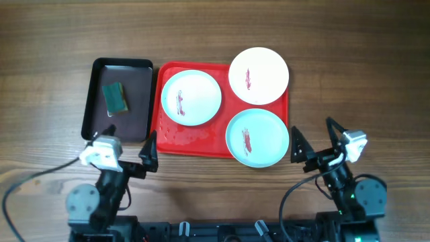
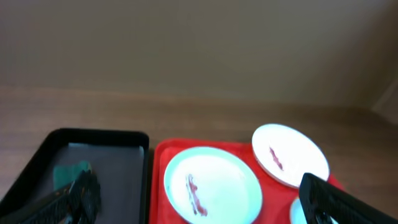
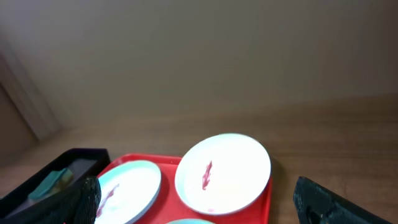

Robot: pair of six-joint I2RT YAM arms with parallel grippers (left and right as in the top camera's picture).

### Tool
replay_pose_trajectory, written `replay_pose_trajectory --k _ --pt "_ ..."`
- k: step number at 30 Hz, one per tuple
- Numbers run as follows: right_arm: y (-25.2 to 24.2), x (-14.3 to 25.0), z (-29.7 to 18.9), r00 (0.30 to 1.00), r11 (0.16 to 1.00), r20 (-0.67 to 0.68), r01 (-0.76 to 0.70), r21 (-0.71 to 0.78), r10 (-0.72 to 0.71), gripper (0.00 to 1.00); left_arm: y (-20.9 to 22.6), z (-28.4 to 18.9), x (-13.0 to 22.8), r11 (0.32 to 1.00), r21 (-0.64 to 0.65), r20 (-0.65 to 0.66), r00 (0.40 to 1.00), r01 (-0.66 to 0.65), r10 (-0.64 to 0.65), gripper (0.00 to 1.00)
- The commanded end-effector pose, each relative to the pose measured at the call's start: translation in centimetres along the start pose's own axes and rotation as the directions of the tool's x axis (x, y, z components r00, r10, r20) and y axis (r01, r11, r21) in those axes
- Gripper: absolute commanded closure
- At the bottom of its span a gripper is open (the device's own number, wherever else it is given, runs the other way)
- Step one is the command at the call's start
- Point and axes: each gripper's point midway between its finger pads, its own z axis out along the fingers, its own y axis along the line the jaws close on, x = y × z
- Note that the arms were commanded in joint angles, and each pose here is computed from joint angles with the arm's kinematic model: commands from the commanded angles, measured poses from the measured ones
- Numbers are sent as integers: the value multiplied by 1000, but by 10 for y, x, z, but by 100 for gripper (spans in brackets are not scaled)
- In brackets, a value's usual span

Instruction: Clean dirty plates on tray and stack at the side

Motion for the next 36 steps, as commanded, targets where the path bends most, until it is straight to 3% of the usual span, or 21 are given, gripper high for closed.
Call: replay_pose_trajectory --k 1,10,16,20,23,27,31,34,36 --pt "14 -23 4 999 999 -47 15 -43 -17 1 -8 -1 -27 1000 10 -46 999 17 -17 0" --pt "22 -49 35 964 999 -265 -16 -47 3 0 -10 15 -50 996 -53 -322 943 66 -80 0" --pt "21 -57 57 883 998 -466 -60 -17 45 0 -11 22 -66 989 -119 -545 827 91 -142 0" --pt "18 -56 69 791 998 -609 -65 8 56 0 -12 30 -71 981 -166 -680 709 101 -188 0" --pt "14 -57 84 775 999 -631 -51 1 41 1 -10 41 -68 979 -180 -734 650 98 -199 0" --pt "15 -48 101 740 977 -642 -201 69 197 0 -10 59 -54 972 -191 -768 596 141 -237 0" --pt "27 -38 117 723 969 -670 -247 -21 170 0 -25 68 -42 953 -175 -805 522 248 -283 0" --pt "31 -20 129 687 966 -701 -260 7 190 0 -22 76 -38 952 -180 -807 516 247 -286 0" --pt "34 -6 137 668 969 -720 -244 28 188 1 -5 82 -33 933 -287 -781 512 216 -359 0"
